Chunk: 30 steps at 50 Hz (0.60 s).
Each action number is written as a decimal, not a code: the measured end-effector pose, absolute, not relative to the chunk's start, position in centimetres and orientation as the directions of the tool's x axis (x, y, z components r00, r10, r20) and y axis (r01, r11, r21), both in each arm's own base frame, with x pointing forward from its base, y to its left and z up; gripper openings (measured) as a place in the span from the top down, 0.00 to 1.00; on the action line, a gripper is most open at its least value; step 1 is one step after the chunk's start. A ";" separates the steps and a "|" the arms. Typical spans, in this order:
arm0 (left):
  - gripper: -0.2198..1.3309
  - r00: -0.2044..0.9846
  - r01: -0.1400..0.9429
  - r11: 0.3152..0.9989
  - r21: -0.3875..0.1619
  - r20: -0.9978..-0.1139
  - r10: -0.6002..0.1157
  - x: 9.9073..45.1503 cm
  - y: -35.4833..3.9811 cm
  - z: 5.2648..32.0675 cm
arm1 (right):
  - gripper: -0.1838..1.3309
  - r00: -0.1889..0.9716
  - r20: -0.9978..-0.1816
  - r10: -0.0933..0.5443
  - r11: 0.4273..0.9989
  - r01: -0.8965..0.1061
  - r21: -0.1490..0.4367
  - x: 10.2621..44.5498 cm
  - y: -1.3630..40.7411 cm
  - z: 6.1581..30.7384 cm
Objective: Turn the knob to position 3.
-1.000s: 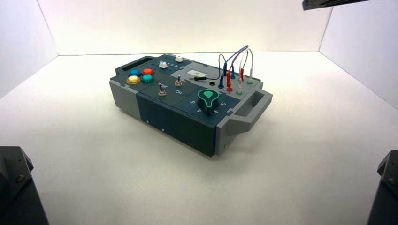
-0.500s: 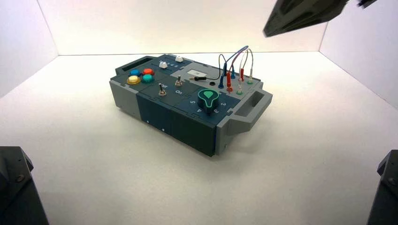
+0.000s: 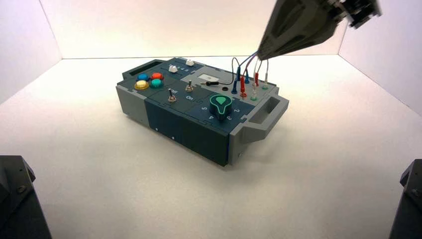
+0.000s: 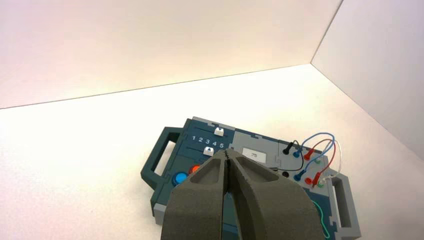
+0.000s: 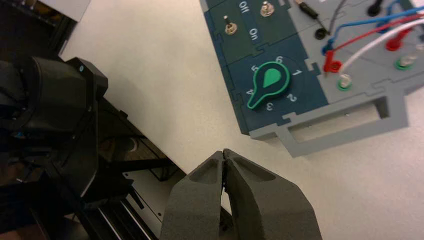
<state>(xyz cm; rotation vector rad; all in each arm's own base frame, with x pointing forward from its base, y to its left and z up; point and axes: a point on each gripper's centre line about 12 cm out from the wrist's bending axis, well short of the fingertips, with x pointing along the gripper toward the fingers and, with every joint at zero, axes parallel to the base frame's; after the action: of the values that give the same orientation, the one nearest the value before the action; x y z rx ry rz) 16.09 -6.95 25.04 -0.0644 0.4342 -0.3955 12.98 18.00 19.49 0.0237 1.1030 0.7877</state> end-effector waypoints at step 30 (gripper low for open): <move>0.97 0.834 0.360 0.922 -0.144 -0.394 -0.387 16.1 -6.9 25.1 | 0.97 0.145 -0.865 0.480 0.751 -0.578 0.320 15.0 22.7 14.1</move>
<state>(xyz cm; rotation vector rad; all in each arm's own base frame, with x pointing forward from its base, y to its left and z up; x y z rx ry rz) 16.06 -6.93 25.09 -0.0648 0.4311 -0.3958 15.02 22.67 14.09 -0.0965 1.2040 0.7635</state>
